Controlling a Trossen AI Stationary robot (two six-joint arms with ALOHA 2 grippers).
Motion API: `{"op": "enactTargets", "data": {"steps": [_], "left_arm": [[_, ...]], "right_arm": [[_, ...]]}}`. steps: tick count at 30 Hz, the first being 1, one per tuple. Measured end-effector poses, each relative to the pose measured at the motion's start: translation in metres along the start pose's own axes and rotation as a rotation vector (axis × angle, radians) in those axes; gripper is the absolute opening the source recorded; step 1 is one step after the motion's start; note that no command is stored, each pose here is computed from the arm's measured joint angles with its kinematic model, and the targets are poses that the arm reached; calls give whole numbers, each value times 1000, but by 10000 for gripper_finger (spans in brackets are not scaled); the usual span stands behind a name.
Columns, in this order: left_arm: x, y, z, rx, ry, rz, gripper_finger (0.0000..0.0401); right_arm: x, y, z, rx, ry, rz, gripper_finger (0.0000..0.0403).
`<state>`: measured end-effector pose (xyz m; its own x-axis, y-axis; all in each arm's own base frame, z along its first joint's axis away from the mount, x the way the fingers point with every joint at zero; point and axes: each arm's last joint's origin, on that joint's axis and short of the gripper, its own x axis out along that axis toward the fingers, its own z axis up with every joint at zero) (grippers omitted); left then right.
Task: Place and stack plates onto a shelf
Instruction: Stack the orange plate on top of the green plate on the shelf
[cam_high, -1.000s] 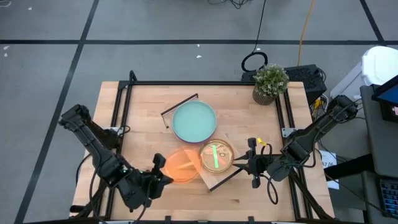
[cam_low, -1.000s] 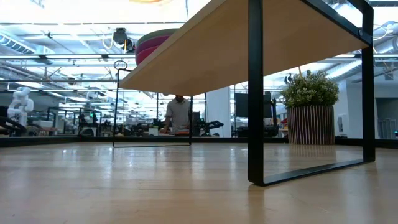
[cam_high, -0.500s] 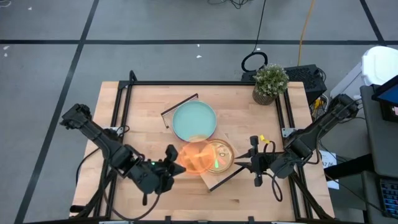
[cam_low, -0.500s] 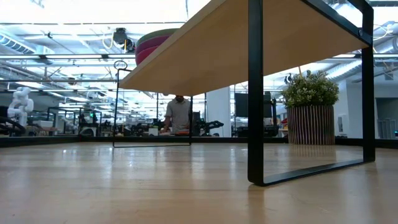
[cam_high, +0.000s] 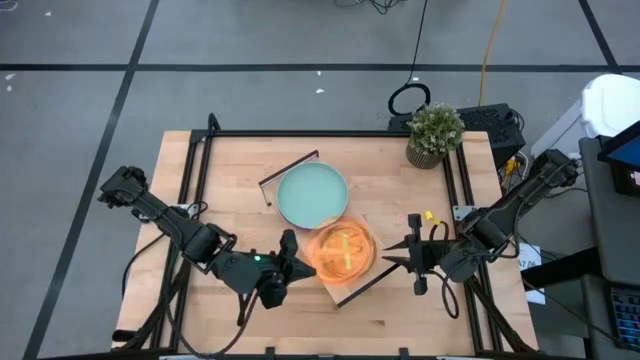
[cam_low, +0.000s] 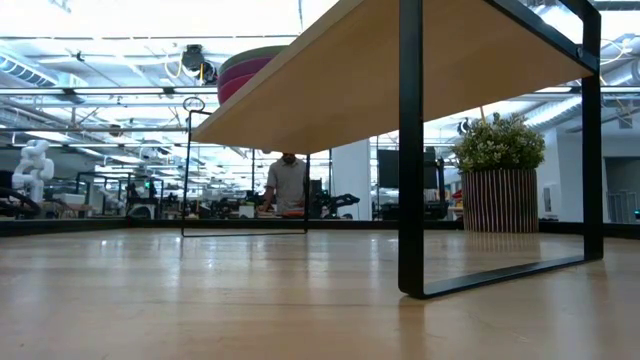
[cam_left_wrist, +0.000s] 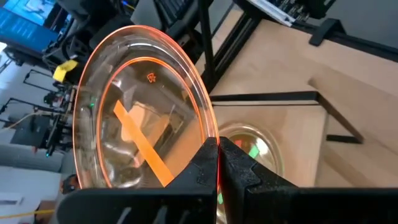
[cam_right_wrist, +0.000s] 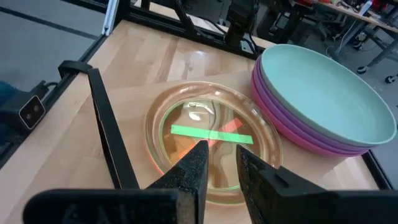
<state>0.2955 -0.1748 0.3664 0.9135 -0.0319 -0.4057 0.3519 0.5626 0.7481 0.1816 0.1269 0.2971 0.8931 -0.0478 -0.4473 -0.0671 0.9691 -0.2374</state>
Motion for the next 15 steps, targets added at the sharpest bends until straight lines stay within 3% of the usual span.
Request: {"op": "enactTargets", "data": {"steps": [7,15], "left_arm": [[5,11,-4,-38,-14,35,1],[13,22,-13,-70,-63,-11,1]], "right_arm": [[-6,-4,-2,41,15,19,68],[-13,-9,-4,25,26,21,68]]}}
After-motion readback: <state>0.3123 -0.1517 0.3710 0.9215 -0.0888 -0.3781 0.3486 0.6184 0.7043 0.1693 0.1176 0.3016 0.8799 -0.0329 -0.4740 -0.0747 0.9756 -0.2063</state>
